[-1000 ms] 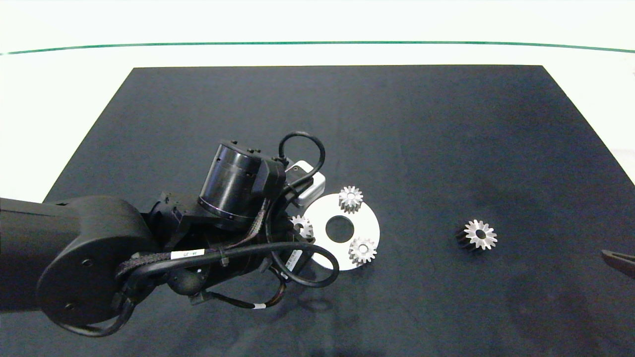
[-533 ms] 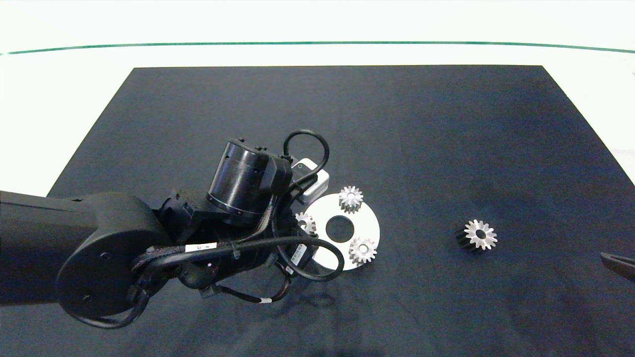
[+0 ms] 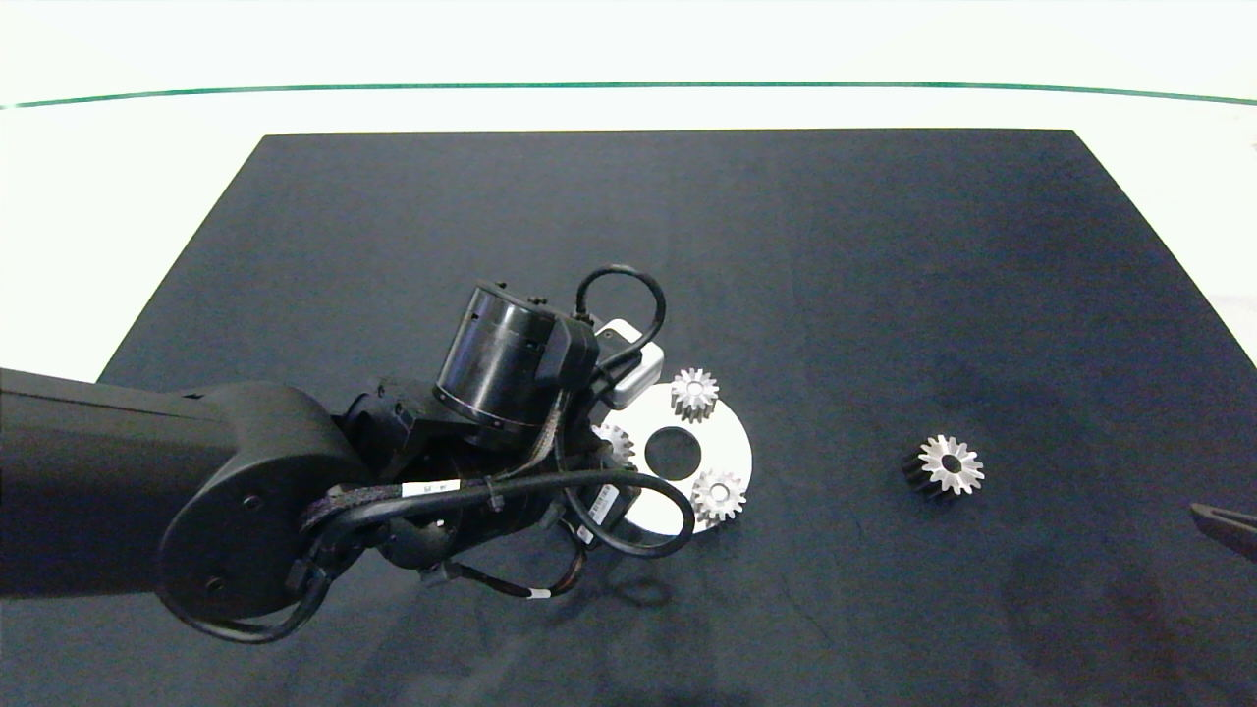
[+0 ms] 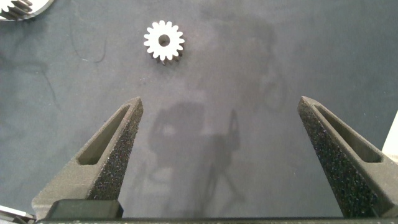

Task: Remove an incorrectly installed larger gear and replace it with the correct smaller gear

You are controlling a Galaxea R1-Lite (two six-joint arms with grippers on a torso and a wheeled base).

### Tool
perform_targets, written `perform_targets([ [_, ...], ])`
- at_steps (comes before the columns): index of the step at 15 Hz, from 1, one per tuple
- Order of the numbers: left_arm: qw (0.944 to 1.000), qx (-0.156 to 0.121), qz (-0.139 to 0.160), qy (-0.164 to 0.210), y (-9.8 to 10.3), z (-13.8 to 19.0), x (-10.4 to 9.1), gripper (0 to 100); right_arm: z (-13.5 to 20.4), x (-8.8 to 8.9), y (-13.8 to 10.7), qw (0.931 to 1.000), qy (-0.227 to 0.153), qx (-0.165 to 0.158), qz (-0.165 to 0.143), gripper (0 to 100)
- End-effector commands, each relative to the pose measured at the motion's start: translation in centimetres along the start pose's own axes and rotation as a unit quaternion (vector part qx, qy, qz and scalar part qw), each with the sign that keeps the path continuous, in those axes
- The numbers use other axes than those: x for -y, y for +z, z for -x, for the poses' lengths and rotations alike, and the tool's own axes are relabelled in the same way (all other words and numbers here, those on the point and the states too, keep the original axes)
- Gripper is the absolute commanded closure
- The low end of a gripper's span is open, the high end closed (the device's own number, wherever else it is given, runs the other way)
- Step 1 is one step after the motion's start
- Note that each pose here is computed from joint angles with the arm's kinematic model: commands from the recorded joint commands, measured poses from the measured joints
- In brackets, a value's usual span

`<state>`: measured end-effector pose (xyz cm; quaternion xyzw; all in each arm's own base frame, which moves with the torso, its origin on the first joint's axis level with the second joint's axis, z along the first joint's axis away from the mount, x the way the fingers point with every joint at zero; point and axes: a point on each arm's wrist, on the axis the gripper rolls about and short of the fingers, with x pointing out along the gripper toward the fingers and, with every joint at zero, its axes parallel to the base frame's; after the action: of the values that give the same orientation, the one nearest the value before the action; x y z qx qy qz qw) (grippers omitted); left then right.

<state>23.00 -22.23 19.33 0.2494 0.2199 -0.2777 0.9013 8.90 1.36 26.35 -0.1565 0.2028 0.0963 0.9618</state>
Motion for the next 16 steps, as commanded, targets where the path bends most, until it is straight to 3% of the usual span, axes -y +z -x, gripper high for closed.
perform_targets([
  [1, 1.0000, 0.002, -0.001, 0.000, 0.21, -0.21, 0.08, 75, 0.00, -0.01, -0.09, 1.0000, 0.000, -0.002, 0.001, 0],
  [10, 1.0000, 0.002, 0.000, 0.008, 0.36, -0.23, -0.04, 75, 0.04, 0.06, -0.11, 1.0000, -0.001, -0.001, -0.001, 0],
  [11, 0.9999, 0.000, -0.001, 0.010, 0.31, -0.33, -0.01, 0, 0.04, 0.06, -0.11, 1.0000, -0.001, -0.001, -0.001, 0],
  [16, 0.9999, 0.001, -0.001, 0.010, 0.41, -0.39, 0.03, 0, 0.04, 0.06, -0.11, 1.0000, 0.000, -0.001, -0.002, 0],
])
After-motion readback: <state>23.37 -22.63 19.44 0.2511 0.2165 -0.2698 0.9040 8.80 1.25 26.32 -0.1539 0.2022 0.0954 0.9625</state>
